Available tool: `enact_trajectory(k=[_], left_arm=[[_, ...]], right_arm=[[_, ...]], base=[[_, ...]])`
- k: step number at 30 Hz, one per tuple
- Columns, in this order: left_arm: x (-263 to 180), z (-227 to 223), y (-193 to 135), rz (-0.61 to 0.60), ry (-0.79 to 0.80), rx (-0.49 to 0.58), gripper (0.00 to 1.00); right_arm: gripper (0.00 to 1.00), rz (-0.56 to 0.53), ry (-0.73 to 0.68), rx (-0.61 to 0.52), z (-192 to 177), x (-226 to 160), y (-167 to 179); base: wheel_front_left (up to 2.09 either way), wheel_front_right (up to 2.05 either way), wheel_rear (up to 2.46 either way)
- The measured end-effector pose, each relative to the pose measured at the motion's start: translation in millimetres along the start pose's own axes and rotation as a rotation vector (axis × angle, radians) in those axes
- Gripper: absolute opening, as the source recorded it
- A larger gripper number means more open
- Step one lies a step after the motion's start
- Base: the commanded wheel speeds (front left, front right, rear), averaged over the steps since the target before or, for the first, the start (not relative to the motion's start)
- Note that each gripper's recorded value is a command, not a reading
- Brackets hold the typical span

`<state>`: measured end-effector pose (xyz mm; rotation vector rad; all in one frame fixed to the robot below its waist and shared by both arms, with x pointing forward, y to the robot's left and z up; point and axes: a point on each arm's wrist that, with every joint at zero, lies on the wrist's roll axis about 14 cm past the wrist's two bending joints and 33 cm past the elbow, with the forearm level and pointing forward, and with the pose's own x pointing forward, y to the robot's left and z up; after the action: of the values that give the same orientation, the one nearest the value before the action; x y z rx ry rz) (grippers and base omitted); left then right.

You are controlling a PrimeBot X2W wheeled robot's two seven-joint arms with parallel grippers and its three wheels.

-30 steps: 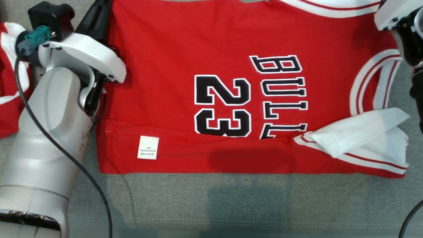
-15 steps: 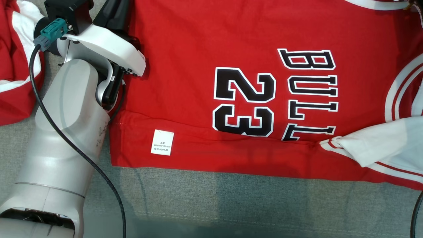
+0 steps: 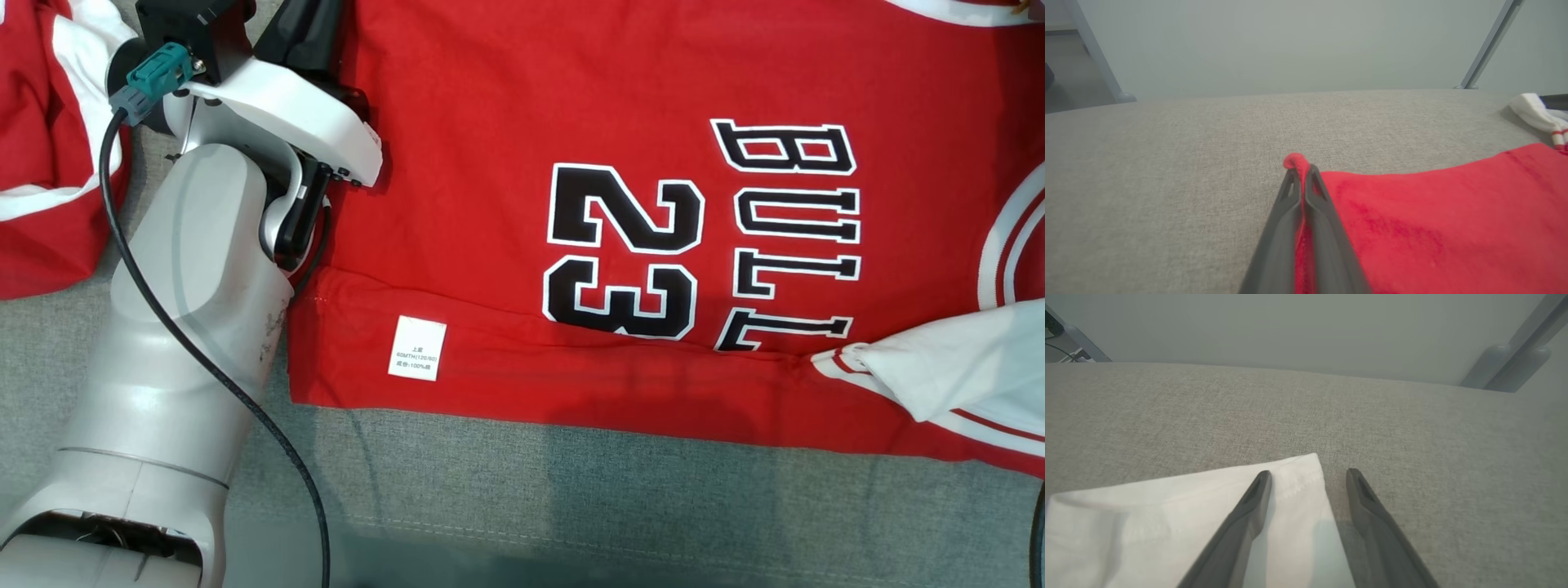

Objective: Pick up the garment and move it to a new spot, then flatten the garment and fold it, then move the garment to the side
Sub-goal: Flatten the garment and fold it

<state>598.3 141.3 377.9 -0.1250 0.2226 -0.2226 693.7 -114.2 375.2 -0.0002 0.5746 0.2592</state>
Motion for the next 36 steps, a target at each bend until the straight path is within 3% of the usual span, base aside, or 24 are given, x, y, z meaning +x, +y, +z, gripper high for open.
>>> enact_trajectory(k=[1,2,3,4,6,8,9,23,24,36], left_arm=[[0.1,-0.7,-0.7,-0.002,0.0,0.0,0.0],[0.2,-1.5,-0.9,-0.003,0.002,0.001,0.0],[0.3,-1.8,-1.0,-0.004,0.002,0.001,0.0],[0.3,-1.9,-1.3,-0.005,0.002,0.002,0.0],[0.6,-2.1,-1.7,-0.007,0.003,0.003,0.0],[0.7,-2.5,-1.7,-0.008,0.004,0.001,0.0],[0.8,-2.6,-1.6,-0.008,0.005,0.0,0.0],[-1.5,2.2,2.2,0.007,0.007,-0.007,0.0],[-14.7,-1.5,4.0,0.028,0.026,-0.024,0.0],[-32.5,-7.8,1.6,0.036,0.044,-0.046,0.0]], right_arm=[[0.84,-0.001,0.003,-0.002,-1.1,0.8,-0.1],[0.65,0.0,0.006,0.0,-2.3,1.5,0.2],[0.65,-0.002,0.012,-0.003,-3.6,2.1,0.2],[0.52,-0.003,0.014,-0.004,-3.5,2.4,0.3],[0.39,-0.004,0.01,-0.006,-0.4,2.5,0.1],[0.03,-0.011,0.005,-0.014,0.2,2.0,-2.1],[0.0,-0.014,0.0,-0.017,0.6,1.5,-3.2],[0.0,0.003,-0.19,0.067,29.1,-28.5,-6.0],[0.0,0.055,-0.28,0.123,31.6,-75.3,-14.9],[0.0,0.124,-0.285,0.235,-10.0,-129.3,-13.4]], base=[[0.0,0.0,0.0],[0.0,0.0,0.0],[0.0,0.0,0.0],[0.0,0.0,0.0],[0.0,0.0,0.0],[0.0,0.0,0.0],[0.0,0.0,0.0],[0.0,0.0,0.0],[0.0,0.0,0.0],[0.0,0.0,0.0]])
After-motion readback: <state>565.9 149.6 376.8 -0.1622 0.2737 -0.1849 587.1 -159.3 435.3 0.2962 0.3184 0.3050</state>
